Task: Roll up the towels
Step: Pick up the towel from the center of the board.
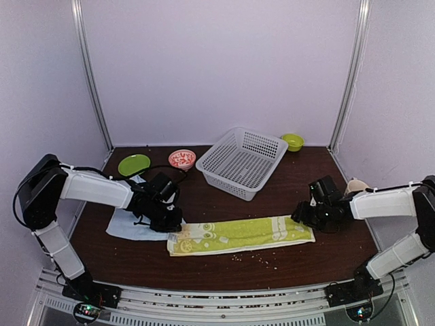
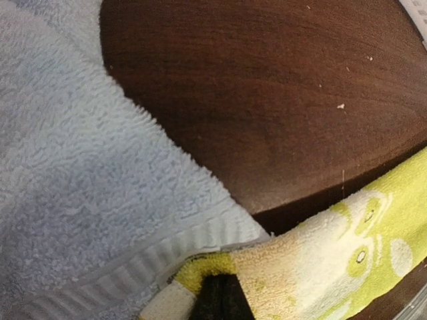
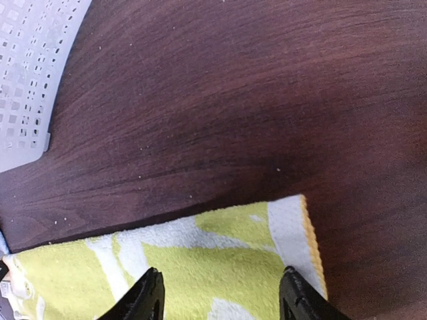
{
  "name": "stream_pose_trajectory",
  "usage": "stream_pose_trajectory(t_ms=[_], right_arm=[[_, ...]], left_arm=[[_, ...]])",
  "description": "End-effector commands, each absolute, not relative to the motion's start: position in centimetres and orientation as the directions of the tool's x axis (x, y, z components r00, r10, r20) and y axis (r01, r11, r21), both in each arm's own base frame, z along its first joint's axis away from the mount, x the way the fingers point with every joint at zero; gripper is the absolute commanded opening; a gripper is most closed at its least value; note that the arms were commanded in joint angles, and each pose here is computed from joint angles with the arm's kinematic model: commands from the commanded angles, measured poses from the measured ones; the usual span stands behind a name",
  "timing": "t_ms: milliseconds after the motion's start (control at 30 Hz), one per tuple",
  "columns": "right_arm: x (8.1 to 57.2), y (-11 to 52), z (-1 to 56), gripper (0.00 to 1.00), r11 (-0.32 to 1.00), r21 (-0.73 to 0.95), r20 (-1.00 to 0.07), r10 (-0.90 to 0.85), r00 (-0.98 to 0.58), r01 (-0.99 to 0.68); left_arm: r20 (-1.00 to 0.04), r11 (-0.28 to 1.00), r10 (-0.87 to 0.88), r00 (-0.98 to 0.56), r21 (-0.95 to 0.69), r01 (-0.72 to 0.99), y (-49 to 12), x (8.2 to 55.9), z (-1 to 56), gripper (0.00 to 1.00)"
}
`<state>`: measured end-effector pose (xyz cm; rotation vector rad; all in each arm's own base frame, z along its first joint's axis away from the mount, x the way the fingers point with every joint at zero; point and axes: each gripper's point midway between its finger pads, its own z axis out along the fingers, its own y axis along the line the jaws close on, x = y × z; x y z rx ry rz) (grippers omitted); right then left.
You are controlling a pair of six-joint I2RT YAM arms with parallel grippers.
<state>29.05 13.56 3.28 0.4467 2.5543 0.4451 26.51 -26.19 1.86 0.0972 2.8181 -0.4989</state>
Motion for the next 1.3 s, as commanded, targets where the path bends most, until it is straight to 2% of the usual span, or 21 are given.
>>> stream_pose_trajectory(t_ms=[0,133,300,367,533,667,867,933,1067,1167,1267], right_arm=[[27.6,11.7,6.4,0.60,0.920,0.324,-0.471,0.360,-0.806,0.221],[25.9,12.0,8.9,0.58,0.929,0.334,-0.517,0.320,-0.794,0.157],[24.2,14.1,8.5,0.49,0.923,0.377,-0.519,0.282,-0.807,0.080],[24.1,15.0,7.8,0.47,0.922,0.382,-0.512,0.272,-0.815,0.067],[24.0,15.5,5.0,0.45,0.936,0.342,-0.483,0.250,-0.839,0.082],[22.3,14.3,1.5,0.44,0.960,0.257,-0.420,0.212,-0.883,0.108],[19.7,12.1,0.1,0.43,0.969,0.216,-0.396,0.203,-0.896,0.124],[19.5,12.0,0.4,0.44,0.966,0.223,-0.390,0.214,-0.895,0.134],[20.2,12.0,3.3,0.55,0.953,0.263,-0.440,0.260,-0.860,0.154],[21.0,11.3,6.2,0.61,0.930,0.301,-0.488,0.339,-0.804,0.209],[21.0,10.0,7.3,0.62,0.886,0.351,-0.484,0.447,-0.752,0.301]], left_arm=[[-0.310,0.943,0.044,-0.950,-0.300,0.141,-25.5,26.5,3.7,0.11],[-0.365,0.914,0.039,-0.930,-0.363,0.181,-26.6,26.3,7.5,0.25],[-0.394,0.879,0.088,-0.915,-0.401,0.257,-29.6,24.7,9.8,0.29],[-0.394,0.865,0.131,-0.909,-0.402,0.299,-31.5,24.1,9.8,0.28],[-0.318,0.871,0.202,-0.926,-0.374,0.319,-33.7,22.2,6.2,0.24],[-0.259,0.901,0.207,-0.943,-0.324,0.287,-32.5,20.9,2.7,0.19],[-0.208,0.925,0.216,-0.954,-0.270,0.269,-29.9,18.9,0.0,0.15],[-0.194,0.926,0.229,-0.954,-0.257,0.275,-29.6,18.6,-0.5,0.15],[-0.207,0.918,0.250,-0.946,-0.262,0.299,-29.9,18.5,0.2,0.15],[-0.238,0.906,0.261,-0.936,-0.274,0.322,-30.5,19.0,1.6,0.17],[-0.272,0.894,0.267,-0.924,-0.289,0.343,-31.1,19.4,3.3,0.20]])
